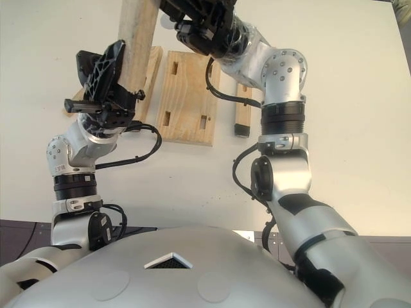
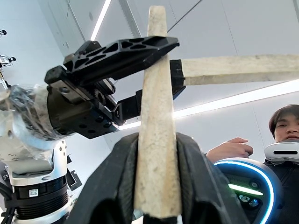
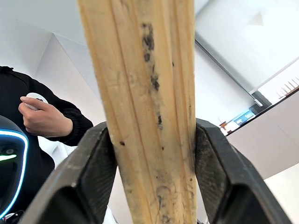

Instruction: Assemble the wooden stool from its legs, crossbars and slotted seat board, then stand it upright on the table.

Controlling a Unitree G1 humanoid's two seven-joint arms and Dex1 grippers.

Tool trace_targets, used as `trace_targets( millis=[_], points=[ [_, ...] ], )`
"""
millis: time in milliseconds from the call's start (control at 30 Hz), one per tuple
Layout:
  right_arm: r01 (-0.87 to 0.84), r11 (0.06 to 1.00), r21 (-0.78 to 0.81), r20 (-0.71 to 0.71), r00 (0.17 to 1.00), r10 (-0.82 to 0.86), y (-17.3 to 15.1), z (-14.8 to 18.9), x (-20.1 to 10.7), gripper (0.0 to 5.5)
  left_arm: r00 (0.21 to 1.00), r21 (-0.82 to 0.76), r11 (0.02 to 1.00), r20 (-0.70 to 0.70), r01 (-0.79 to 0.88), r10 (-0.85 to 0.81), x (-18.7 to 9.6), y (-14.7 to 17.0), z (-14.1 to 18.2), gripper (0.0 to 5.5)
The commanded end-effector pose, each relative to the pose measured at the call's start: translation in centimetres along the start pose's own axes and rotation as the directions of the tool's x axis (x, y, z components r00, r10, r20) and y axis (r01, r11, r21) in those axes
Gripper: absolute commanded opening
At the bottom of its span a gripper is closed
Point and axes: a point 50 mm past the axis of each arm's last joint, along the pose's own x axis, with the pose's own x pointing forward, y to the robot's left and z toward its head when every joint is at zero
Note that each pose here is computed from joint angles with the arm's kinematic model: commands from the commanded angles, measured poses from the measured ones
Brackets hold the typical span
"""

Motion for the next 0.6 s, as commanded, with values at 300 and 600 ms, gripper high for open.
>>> trace_targets(
  millis=[300, 600],
  points=[
    [-0.054, 0.998, 0.01, 0.04, 0.998, 0.054, 0.5, 0.6, 0.7, 2.18, 0.991, 0.023, 0.993, 0.062, -0.117, 0.115, -0.6, 0.3, 0.7, 2.04],
    [0.219, 0.948, -0.231, -0.002, 0.974, -0.225, 0.4, 1.8, -2.8, 2.18, 0.872, 0.174, 0.907, 0.392, -0.382, 0.292, -4.4, -1.0, 5.1, 3.31]
  ],
)
